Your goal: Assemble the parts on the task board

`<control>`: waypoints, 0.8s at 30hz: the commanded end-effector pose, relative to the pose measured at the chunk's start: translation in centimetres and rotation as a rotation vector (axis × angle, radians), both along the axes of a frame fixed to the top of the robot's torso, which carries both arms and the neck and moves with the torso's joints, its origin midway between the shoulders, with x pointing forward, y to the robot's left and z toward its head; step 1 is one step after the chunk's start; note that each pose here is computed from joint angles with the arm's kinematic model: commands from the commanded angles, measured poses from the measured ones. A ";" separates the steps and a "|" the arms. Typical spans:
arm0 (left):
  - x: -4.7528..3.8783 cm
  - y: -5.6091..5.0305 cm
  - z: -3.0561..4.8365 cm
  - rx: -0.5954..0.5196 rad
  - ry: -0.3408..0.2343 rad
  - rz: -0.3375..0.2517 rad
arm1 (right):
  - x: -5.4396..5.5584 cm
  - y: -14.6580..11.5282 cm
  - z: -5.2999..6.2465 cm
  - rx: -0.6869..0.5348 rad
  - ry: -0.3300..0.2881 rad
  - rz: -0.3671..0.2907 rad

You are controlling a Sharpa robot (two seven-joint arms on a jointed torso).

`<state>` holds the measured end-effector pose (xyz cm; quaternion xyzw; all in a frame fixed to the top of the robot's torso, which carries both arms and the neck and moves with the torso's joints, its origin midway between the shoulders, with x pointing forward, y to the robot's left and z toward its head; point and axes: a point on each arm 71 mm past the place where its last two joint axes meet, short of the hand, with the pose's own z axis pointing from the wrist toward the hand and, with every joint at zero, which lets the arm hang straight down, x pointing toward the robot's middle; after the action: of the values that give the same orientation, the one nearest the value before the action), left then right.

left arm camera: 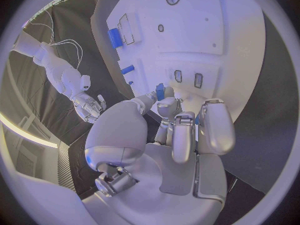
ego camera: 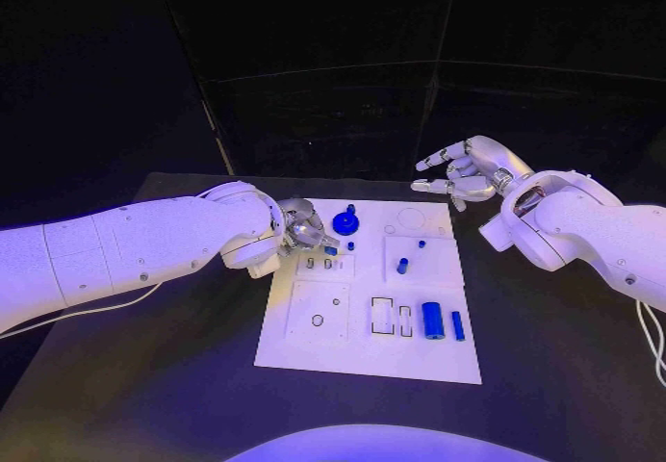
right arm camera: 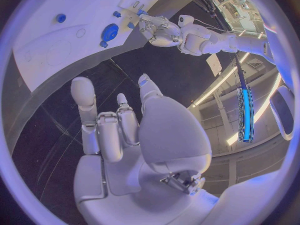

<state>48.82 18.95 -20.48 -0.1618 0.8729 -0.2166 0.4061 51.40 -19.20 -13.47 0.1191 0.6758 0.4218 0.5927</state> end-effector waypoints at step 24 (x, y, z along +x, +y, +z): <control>-0.89 -0.7 -1.54 0.116 -0.067 -0.081 | 0.0 0.0 0.2 -0.014 -0.015 0.008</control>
<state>48.05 18.35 -21.97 -0.1123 0.8705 -0.1927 0.4387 51.42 -19.23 -13.46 0.1141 0.6756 0.4192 0.5957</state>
